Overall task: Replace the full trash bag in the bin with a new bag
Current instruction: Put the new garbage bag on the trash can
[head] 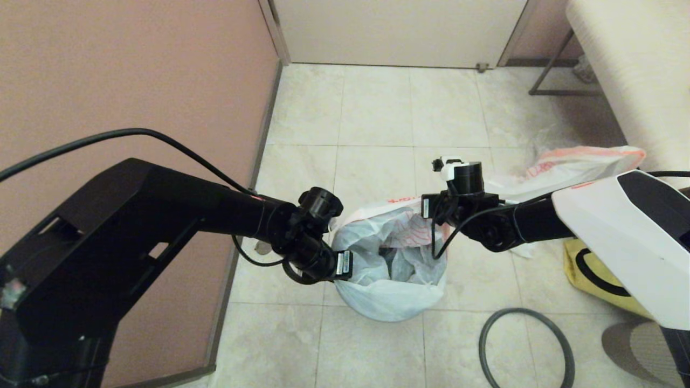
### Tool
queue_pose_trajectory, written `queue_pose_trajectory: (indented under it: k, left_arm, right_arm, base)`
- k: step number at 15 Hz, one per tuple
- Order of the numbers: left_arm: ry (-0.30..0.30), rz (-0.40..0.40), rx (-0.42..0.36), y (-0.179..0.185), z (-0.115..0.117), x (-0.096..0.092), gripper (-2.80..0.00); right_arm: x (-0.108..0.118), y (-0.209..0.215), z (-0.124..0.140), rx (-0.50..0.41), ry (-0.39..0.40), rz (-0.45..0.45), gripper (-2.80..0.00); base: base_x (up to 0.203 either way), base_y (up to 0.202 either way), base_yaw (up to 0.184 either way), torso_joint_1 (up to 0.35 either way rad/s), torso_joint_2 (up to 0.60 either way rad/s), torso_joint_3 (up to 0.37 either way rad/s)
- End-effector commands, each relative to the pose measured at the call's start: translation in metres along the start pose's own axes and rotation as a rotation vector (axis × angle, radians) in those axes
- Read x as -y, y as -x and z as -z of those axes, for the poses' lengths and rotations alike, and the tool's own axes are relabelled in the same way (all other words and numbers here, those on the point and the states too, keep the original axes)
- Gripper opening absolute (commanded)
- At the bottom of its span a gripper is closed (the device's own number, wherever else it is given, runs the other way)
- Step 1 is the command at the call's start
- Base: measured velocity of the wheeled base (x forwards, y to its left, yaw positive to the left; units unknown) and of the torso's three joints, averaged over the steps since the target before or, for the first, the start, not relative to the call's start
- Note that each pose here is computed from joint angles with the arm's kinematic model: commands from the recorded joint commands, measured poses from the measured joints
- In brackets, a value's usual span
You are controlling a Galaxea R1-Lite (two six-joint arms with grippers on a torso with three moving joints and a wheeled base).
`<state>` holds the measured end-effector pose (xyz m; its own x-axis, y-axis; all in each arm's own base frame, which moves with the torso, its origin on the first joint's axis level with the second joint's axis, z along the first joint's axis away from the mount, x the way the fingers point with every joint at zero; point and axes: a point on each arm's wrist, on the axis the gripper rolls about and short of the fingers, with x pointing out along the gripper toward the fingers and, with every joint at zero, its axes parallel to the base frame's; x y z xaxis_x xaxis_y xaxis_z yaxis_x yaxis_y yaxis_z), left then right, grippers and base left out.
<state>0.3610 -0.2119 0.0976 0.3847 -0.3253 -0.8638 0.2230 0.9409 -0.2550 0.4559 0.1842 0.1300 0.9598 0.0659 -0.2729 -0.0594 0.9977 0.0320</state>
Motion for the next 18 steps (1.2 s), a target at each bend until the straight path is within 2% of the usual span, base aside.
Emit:
queue_pose_trajectory:
  k: [1,3,5,7,9,12,13,15,18]
  left_arm:
    - [-0.013,0.002,-0.017,-0.002,0.005,0.005,-2.80]
    - [-0.015,0.001,-0.024,-0.005,0.006,0.005,-2.80]
    - [-0.015,0.006,-0.013,0.000,0.006,0.005,-2.80]
    - [-0.015,0.007,-0.003,-0.001,0.004,0.000,-2.80]
    - [-0.021,0.007,0.005,0.002,0.003,-0.001,-2.80]
    - [-0.030,0.041,0.028,0.014,0.005,-0.001,-2.80]
    - [-0.050,0.062,0.046,0.015,0.007,-0.004,-2.80]
    - [-0.086,0.090,0.099,0.015,0.006,-0.008,-2.80]
    - [-0.078,0.156,0.076,0.015,0.005,-0.015,-2.80]
  right_arm:
    - [0.002,-0.007,0.002,0.001,-0.004,-0.017,-2.80]
    - [0.002,-0.008,0.003,-0.025,0.001,-0.045,-2.80]
    - [0.000,-0.010,0.007,-0.069,-0.011,-0.113,-2.80]
    - [0.000,-0.001,-0.003,-0.105,-0.089,-0.204,-2.80]
    - [0.005,0.018,-0.025,-0.157,-0.163,-0.320,-2.80]
    - [0.011,0.024,-0.023,-0.269,-0.175,-0.369,-2.80]
    - [0.015,0.027,-0.024,-0.327,-0.179,-0.405,-2.80]
    - [0.022,0.031,-0.030,-0.385,-0.190,-0.425,-2.80]
    - [0.025,0.026,-0.034,-0.410,-0.198,-0.431,-2.80]
  base:
    - [0.000,0.000,0.000,0.000,0.00,0.000]
    - [0.000,0.000,0.000,0.000,0.00,0.000]
    - [0.000,0.000,0.000,0.000,0.00,0.000]
    - [0.000,0.000,0.000,0.000,0.00,0.000]
    - [0.000,0.000,0.000,0.000,0.00,0.000]
    - [0.000,0.000,0.000,0.000,0.00,0.000]
    - [0.000,0.000,0.000,0.000,0.00,0.000]
    - [0.000,0.000,0.000,0.000,0.00,0.000]
    - [0.000,0.000,0.000,0.000,0.00,0.000]
